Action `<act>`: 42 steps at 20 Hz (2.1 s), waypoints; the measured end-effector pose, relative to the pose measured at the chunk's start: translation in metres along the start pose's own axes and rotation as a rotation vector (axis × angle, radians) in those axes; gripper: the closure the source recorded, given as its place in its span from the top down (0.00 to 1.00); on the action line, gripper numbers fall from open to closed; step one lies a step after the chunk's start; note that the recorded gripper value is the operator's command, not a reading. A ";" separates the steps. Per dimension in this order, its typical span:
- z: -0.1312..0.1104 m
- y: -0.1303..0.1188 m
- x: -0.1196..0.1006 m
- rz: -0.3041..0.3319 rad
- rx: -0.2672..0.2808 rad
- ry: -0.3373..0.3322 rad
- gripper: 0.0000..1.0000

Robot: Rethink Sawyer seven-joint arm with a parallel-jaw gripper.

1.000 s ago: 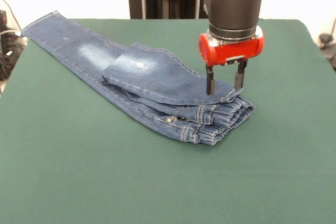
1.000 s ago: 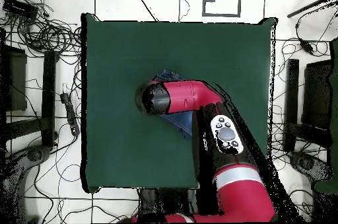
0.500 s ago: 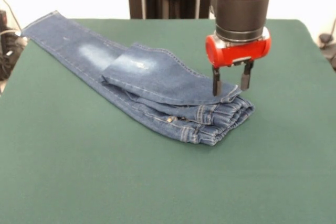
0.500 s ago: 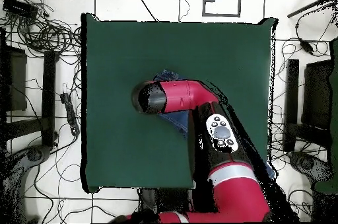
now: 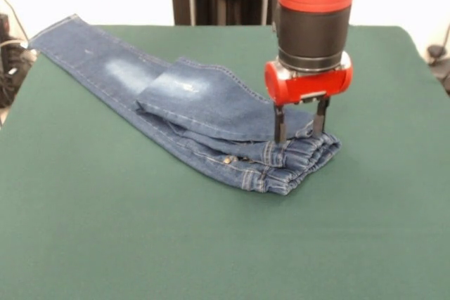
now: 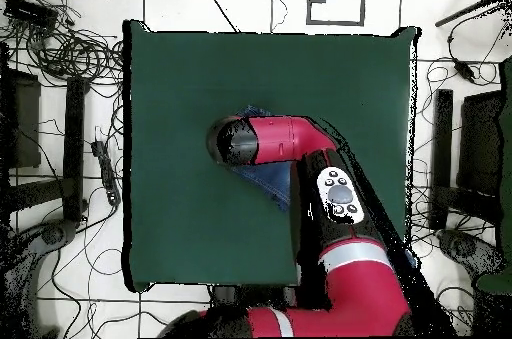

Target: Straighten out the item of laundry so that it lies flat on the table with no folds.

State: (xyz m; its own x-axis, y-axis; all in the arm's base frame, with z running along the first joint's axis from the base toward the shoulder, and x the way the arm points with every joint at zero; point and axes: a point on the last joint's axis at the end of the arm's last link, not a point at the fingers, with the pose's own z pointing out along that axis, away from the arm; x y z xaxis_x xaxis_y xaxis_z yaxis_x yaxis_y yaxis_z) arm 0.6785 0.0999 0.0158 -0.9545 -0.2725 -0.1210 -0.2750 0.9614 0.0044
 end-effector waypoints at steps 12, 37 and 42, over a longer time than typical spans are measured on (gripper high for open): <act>0.007 -0.012 -0.003 0.004 0.024 -0.032 1.00; -0.036 -0.023 -0.020 -0.004 0.071 -0.087 1.00; -0.034 -0.017 -0.016 -0.007 0.068 -0.076 1.00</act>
State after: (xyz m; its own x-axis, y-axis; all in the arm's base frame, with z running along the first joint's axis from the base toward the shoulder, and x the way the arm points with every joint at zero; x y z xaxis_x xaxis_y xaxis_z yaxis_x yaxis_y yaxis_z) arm 0.6948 0.0869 0.0512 -0.9402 -0.2785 -0.1960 -0.2711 0.9604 -0.0643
